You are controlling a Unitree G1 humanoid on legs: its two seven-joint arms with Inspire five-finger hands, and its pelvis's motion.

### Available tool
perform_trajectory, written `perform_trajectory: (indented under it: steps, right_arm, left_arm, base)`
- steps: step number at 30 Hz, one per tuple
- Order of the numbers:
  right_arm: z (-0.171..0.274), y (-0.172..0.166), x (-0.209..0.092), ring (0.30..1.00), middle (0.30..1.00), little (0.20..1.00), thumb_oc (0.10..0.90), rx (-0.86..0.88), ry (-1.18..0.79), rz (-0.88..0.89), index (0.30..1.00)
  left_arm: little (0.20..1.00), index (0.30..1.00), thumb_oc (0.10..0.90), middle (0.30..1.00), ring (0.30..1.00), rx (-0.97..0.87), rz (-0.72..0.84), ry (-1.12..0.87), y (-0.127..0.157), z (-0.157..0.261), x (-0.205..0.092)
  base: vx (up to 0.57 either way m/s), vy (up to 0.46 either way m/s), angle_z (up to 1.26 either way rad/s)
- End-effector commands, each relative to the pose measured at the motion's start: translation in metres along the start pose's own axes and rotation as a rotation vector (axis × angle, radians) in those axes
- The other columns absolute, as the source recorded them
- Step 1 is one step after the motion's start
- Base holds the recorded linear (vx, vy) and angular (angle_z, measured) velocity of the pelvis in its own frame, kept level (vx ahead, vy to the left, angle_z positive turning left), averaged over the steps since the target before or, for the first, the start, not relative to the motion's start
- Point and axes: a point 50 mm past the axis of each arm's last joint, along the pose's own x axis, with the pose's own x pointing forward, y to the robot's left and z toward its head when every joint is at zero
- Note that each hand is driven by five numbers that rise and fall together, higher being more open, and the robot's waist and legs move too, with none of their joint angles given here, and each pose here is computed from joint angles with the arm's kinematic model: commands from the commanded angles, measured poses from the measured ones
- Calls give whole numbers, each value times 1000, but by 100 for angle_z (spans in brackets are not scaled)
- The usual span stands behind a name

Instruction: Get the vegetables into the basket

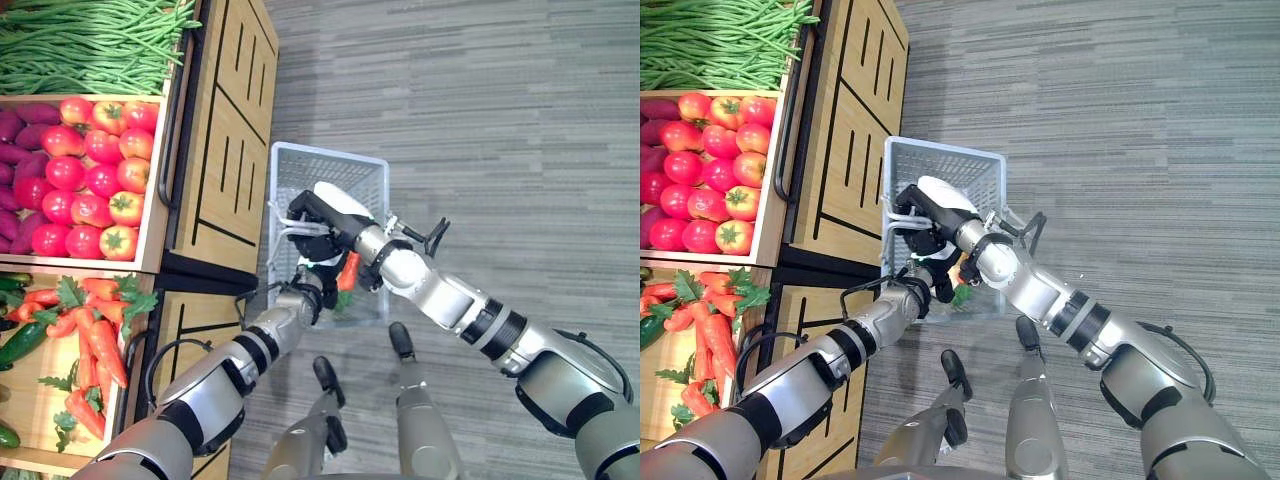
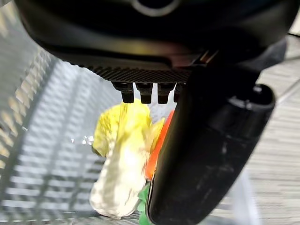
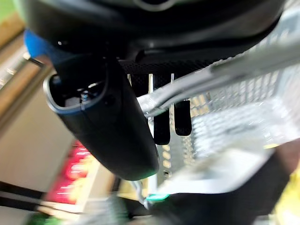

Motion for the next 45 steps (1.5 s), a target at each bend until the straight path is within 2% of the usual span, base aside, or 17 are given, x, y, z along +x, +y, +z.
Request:
perform_trajectory:
  steps: [1, 8, 9, 14, 19, 20, 21, 24, 26, 27, 29, 30, 33, 34, 38, 40, 45]
  right_arm:
    - [71, -30, 27, 300, 300, 300, 400, 55, -271, -193, 300]
    - [-5, -22, 16, 300, 300, 300, 400, 65, 31, -210, 300]
    - [-27, -14, 9, 300, 300, 300, 400, 79, 121, -194, 300]
    - [-67, 5, -5, 300, 300, 300, 400, 109, 285, -149, 300]
    - [-126, 22, -43, 300, 300, 300, 400, 111, 539, -110, 300]
    - [-148, 25, -62, 300, 300, 300, 400, 105, 640, -104, 300]
    - [-148, 25, -63, 300, 300, 300, 400, 105, 640, -104, 300]
    - [-190, 33, -112, 300, 300, 300, 400, 118, 859, -90, 300]
    - [-196, 37, -120, 300, 300, 300, 400, 134, 890, -82, 300]
    - [-211, 42, -146, 300, 300, 300, 400, 159, 983, -83, 300]
    - [-213, 47, -154, 300, 300, 300, 400, 170, 999, -73, 300]
    - [-223, 56, -176, 300, 300, 300, 400, 194, 1080, -72, 300]
    - [-228, 64, -194, 300, 300, 300, 400, 212, 1134, -64, 300]
    - [-232, 76, -213, 300, 300, 300, 400, 236, 1193, -52, 300]
    - [-234, 92, -234, 300, 300, 300, 400, 267, 1265, -20, 300]
    - [-234, 109, -254, 300, 300, 300, 400, 305, 1329, 5, 300]
    - [-230, 136, -284, 300, 300, 300, 400, 353, 1434, 64, 300]
  left_arm:
    - [1000, 1000, 900, 1000, 1000, 28, 48, -86, 13, 18, 6]
    - [1000, 1000, 900, 1000, 1000, -158, 46, -189, 25, 5, -22]
    - [1000, 1000, 900, 1000, 1000, -202, 5, -186, 18, -4, -33]
    - [1000, 1000, 900, 1000, 1000, -270, -87, -111, -4, -30, -50]
    - [1000, 1000, 900, 1000, 1000, -398, -143, -5, -22, -64, -75]
    - [1000, 1000, 900, 1000, 1000, -432, -148, 33, -26, -76, -84]
    - [1000, 1000, 900, 1000, 1000, -432, -149, 34, -26, -76, -85]
    - [1000, 1000, 900, 1000, 1000, -518, -179, 148, -41, -103, -105]
    - [1000, 1000, 900, 1000, 1000, -532, -187, 179, -46, -109, -110]
    - [1000, 1000, 900, 1000, 1000, -546, -197, 275, -59, -125, -120]
    - [1000, 1000, 900, 1000, 1000, -559, -210, 302, -65, -129, -124]
    - [1000, 1000, 900, 1000, 1000, -605, -227, 427, -85, -144, -135]
    - [1000, 1000, 900, 1000, 1000, -641, -241, 512, -101, -151, -143]
    - [1000, 1000, 900, 1000, 1000, -660, -261, 632, -120, -161, -156]
    - [1000, 1000, 900, 1000, 1000, -669, -286, 768, -140, -171, -171]
    - [1000, 1000, 900, 1000, 1000, -687, -313, 899, -158, -177, -191]
    - [1000, 1000, 900, 1000, 1000, -646, -372, 1015, -174, -183, -213]
  base:
    - [-11, 9, 5]
    - [0, 41, 15]
    - [12, 75, 21]
    - [19, 71, 0]
    - [24, 54, 5]
    - [27, 40, 19]
    - [17, 48, 23]
    - [6, 32, 17]
    - [10, 16, 8]
    - [0, 0, 0]
    - [0, 0, 0]
    - [0, 0, 0]
    - [0, 0, 0]
    - [0, 0, 0]
    - [0, 0, 0]
    - [17, -1, 0]
    - [0, 0, 0]
